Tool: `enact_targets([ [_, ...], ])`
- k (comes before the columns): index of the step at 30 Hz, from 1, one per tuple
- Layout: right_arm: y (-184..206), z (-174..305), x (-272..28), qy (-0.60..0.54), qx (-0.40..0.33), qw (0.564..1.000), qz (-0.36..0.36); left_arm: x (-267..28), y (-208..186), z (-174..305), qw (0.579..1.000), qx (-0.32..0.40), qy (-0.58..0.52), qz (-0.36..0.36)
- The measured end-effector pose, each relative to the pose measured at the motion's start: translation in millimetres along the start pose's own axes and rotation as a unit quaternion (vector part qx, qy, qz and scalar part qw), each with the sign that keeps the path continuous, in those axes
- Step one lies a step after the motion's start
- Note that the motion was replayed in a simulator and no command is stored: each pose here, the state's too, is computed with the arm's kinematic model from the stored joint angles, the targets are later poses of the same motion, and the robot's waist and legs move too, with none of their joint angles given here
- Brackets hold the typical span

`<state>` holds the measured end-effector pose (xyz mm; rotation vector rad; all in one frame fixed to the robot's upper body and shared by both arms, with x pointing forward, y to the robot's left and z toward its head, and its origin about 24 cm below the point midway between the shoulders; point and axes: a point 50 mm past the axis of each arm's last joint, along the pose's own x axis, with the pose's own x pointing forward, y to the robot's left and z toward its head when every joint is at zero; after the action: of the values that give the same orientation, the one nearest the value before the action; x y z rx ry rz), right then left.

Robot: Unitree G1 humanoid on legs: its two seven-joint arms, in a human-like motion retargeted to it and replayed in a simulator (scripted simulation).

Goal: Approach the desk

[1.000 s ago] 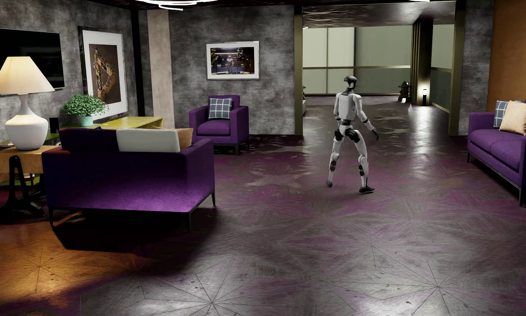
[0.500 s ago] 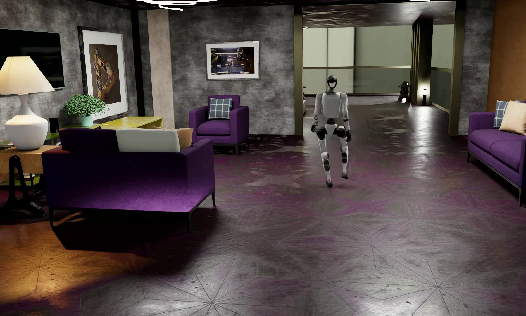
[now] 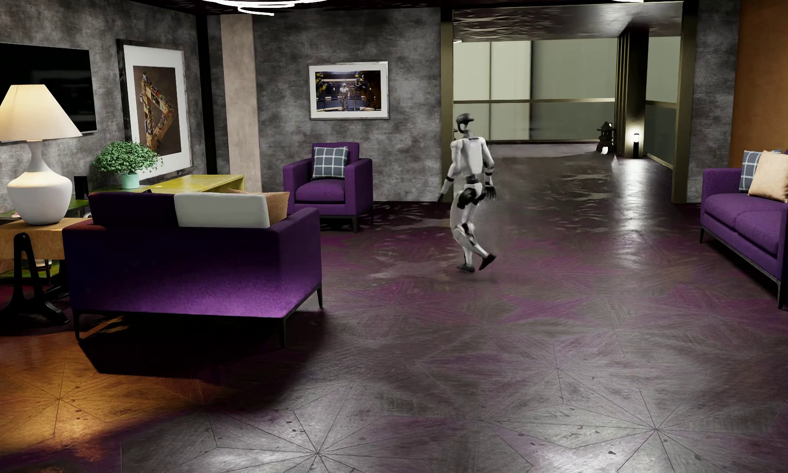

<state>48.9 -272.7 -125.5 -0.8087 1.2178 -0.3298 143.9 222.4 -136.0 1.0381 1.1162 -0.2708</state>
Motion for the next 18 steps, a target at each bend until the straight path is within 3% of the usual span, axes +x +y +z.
enact_targets([
  [2, -25, 55, 12, -0.113, -0.016, 0.992, -0.046, -2, 1, -42, 0.997, -0.054, 0.056, 0.009],
  [5, -72, 159, 9, -0.286, -0.053, 0.95, -0.11, -20, 9, -99, 0.973, -0.195, 0.091, 0.078],
  [8, -111, 253, -22, -0.397, -0.116, 0.898, -0.152, -45, -10, -144, 0.93, -0.301, 0.163, 0.135],
  [10, -122, 296, -49, -0.44, -0.156, 0.869, -0.162, -61, -36, -160, 0.902, -0.35, 0.216, 0.134],
  [12, -121, 311, -66, -0.464, -0.146, 0.856, -0.174, -70, -71, -156, 0.89, -0.378, 0.241, 0.084],
  [15, -89, 284, -57, -0.455, -0.096, 0.876, -0.125, -68, -113, -124, 0.919, -0.322, 0.223, -0.044],
  [18, -23, 237, -32, -0.365, -0.228, 0.902, 0.024, -63, -126, -80, 0.92, -0.346, 0.149, -0.109],
])
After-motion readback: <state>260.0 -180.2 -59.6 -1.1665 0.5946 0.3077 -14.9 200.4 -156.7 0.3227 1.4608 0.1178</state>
